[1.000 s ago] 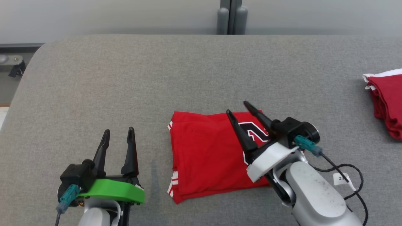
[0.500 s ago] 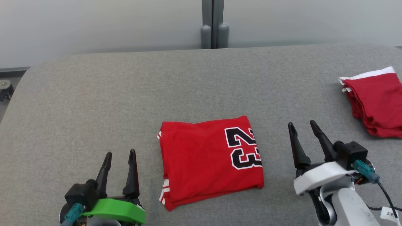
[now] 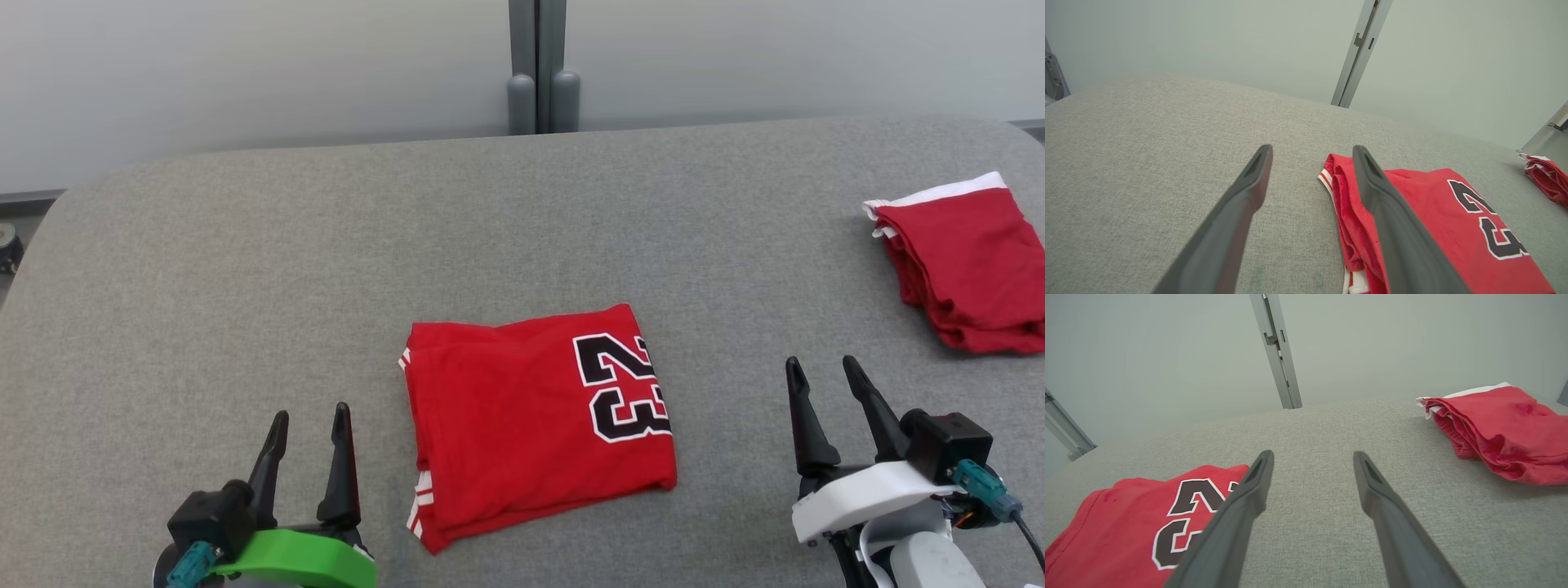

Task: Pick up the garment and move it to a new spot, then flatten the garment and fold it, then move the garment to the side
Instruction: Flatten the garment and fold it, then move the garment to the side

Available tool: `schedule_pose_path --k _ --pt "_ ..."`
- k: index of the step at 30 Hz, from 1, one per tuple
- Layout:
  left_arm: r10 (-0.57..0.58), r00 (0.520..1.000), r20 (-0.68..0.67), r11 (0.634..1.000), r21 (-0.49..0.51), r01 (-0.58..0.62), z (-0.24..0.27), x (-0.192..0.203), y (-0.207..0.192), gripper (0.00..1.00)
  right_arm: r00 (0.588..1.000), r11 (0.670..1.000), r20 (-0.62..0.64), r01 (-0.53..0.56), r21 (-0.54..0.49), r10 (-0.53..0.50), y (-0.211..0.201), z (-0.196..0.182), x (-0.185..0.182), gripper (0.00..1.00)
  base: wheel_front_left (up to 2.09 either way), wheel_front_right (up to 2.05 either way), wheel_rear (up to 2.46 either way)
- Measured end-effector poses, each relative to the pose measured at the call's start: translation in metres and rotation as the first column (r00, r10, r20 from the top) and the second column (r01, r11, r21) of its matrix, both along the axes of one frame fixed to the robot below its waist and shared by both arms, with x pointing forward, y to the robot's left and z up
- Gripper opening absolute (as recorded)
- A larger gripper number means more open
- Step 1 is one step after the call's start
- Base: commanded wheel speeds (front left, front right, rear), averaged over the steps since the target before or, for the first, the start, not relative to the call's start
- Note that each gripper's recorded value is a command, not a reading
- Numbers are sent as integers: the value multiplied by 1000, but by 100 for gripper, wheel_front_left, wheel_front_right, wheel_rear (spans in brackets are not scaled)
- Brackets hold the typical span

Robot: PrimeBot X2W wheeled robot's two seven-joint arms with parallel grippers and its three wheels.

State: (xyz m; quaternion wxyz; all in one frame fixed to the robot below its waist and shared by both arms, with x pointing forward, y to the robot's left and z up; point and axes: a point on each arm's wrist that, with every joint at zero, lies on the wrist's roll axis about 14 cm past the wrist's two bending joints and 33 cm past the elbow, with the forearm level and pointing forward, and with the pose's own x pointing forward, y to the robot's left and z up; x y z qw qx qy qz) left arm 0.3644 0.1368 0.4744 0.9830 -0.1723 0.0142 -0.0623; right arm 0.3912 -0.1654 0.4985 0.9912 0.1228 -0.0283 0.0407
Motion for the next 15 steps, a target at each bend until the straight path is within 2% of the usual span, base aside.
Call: schedule_pose_path --k 15 --pt "14 1000 -10 1000 5 -14 -3 -2 5 100 999 997 10 -49 -59 50 15 3 5 100 0 0 0"
